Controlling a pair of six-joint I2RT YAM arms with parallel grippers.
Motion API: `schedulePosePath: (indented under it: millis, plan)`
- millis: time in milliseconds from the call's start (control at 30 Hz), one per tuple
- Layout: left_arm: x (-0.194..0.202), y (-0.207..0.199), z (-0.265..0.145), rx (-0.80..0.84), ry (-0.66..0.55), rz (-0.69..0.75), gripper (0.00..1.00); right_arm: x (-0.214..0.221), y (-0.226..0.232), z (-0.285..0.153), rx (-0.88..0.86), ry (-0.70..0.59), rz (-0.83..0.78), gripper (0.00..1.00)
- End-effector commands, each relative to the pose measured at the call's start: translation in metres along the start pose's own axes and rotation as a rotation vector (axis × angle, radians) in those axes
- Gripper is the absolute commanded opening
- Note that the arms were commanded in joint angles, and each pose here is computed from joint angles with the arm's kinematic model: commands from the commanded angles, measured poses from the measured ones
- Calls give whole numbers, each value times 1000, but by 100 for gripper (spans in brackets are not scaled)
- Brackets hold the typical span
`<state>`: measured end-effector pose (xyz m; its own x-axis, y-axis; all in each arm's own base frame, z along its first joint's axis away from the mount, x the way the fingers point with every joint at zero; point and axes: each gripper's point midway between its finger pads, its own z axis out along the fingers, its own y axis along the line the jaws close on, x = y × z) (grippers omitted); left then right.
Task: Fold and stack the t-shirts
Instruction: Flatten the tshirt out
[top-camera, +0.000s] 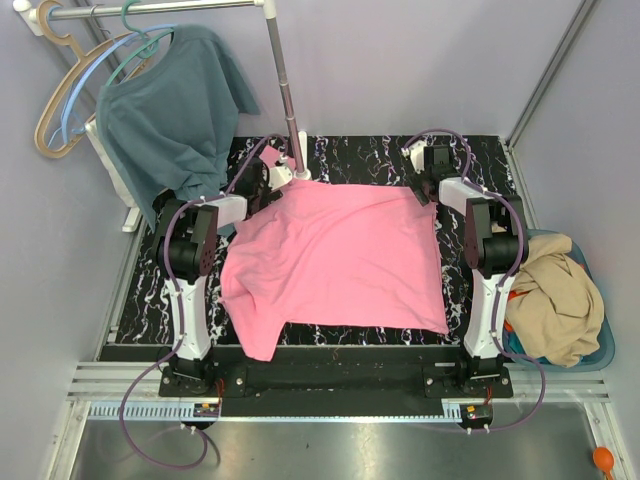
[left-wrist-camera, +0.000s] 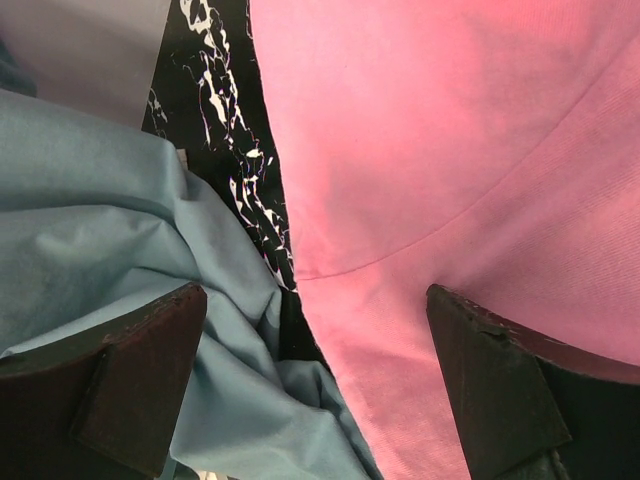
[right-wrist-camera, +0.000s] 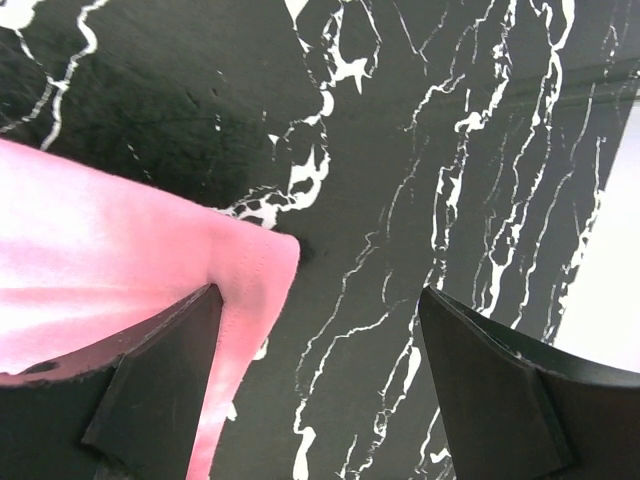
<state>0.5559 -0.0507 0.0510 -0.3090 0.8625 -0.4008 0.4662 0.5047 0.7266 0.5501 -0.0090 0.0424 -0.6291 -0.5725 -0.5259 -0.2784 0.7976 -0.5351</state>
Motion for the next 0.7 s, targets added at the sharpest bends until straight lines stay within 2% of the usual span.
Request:
schedulePosePath:
  millis: [0, 167, 600, 667]
  plan:
    - [28, -14, -3, 39, 98, 21, 99, 12, -16, -3, 68, 55, -45, 86]
    - [15, 0, -10, 19, 64, -32, 99, 9, -21, -4, 80, 49, -39, 86]
    - [-72, 81, -33, -67, -143, -195, 99, -16, -41, -11, 113, 17, -26, 86]
    - [-72, 77, -27, -47, -135, -200, 99, -15, -41, -10, 110, 20, -23, 86]
